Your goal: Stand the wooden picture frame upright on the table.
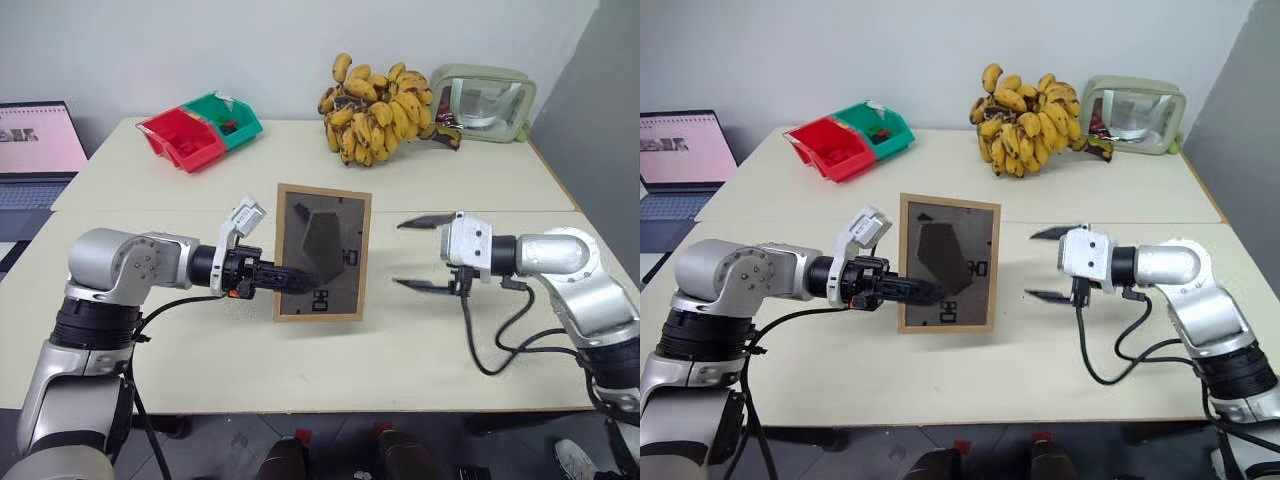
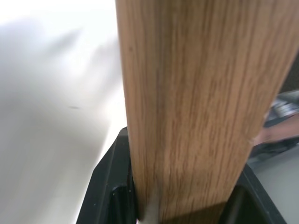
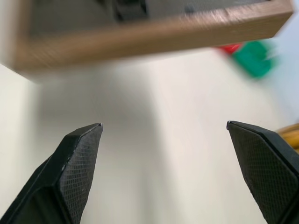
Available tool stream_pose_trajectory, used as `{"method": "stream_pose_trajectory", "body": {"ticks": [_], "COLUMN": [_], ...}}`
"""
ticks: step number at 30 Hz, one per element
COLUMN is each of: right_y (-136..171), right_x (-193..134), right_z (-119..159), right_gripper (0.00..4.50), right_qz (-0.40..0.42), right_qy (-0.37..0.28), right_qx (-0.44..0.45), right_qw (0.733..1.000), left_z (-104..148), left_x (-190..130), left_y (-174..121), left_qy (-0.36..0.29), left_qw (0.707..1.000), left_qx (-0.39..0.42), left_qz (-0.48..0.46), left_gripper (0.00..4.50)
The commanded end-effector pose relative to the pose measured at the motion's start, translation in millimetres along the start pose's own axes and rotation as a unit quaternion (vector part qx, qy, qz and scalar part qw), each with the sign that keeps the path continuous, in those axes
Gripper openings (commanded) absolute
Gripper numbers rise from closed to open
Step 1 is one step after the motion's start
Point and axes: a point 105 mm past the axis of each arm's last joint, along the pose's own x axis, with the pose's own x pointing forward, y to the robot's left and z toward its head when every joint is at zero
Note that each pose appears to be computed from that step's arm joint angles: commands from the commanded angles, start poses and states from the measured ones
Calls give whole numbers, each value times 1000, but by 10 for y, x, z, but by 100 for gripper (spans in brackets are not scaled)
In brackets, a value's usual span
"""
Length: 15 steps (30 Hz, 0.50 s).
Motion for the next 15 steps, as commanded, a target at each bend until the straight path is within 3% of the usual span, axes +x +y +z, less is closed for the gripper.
{"method": "stream_pose_trajectory", "body": {"ticks": [1,4,8,15], "right_y": [-282,-312,-162,-170], "right_x": [-114,-151,-34,168], "right_z": [108,300,353,300], "right_gripper": [449,449,449,449], "right_qz": [-90,-120,-95,-77], "right_qy": [-55,-123,-167,-170], "right_qx": [-175,-281,-348,-382], "right_qw": [979,944,918,905], "left_z": [170,187,132,81], "left_x": [-37,-3,84,156], "left_y": [-169,-170,-207,-296], "left_qy": [-35,-43,-30,-17], "left_qw": [998,997,996,995], "left_qx": [-31,-51,-57,-57], "left_qz": [-36,-50,-64,-80], "left_gripper": [132,132,132,132]}}
